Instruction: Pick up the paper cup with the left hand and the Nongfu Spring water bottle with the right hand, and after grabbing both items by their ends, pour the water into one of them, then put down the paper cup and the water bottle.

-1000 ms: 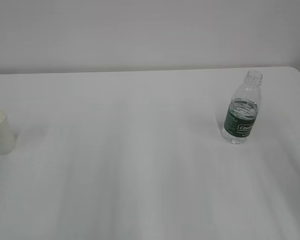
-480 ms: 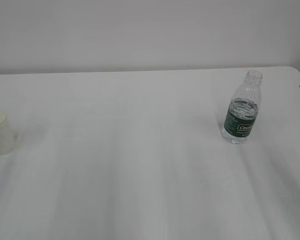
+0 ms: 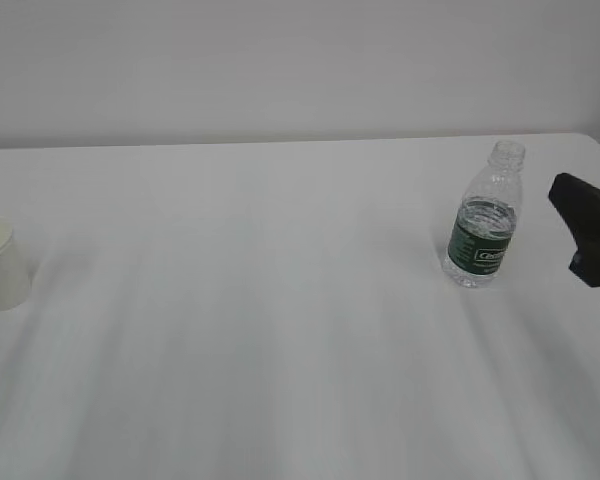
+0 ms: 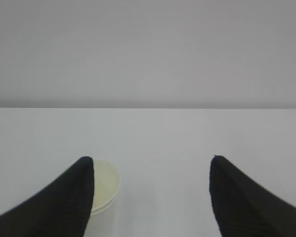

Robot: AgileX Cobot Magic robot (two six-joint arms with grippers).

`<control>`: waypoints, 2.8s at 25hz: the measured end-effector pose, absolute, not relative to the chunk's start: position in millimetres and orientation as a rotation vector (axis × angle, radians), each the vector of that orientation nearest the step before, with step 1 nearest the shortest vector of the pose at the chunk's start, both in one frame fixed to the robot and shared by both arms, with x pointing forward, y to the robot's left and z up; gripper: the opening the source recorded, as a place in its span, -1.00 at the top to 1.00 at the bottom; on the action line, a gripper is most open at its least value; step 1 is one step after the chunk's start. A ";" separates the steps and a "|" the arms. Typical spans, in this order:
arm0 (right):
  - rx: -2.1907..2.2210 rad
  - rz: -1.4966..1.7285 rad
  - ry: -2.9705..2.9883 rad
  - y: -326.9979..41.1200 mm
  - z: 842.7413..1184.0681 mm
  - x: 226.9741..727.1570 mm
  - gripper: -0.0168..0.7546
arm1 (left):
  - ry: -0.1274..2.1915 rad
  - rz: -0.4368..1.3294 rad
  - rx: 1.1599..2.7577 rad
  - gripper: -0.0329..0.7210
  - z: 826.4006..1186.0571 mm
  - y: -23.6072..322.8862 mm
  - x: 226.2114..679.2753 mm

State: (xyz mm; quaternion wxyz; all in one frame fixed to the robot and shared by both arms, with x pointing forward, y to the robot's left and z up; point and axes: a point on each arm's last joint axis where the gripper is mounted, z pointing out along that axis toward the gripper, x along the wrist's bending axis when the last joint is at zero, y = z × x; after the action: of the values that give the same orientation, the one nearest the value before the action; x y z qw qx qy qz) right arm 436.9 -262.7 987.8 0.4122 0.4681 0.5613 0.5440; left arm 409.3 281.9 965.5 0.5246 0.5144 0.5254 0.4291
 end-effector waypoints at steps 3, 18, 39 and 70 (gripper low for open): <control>1.194 1.369 1.431 -261.8 973.0 437.5 -0.15 | 1.254 1.038 1.221 -0.48 958.2 283.2 404.9; 1.387 1.258 1.585 -261.6 902.2 437.9 -0.15 | 1.495 0.911 1.466 -0.44 891.6 284.2 408.6; 1.435 1.147 1.546 -264.8 879.9 478.1 -0.75 | 1.530 0.891 1.498 -0.35 883.1 284.5 409.3; 1.397 1.200 1.552 -251.0 845.1 550.3 -0.75 | 1.530 0.891 1.498 -0.33 883.1 284.5 409.3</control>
State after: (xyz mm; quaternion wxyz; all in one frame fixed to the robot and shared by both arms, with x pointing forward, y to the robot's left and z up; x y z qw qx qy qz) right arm 550.3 -251.0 845.1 0.3582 0.5416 0.6017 0.4651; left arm 409.3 284.5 883.1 0.3997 0.5920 0.6048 0.3522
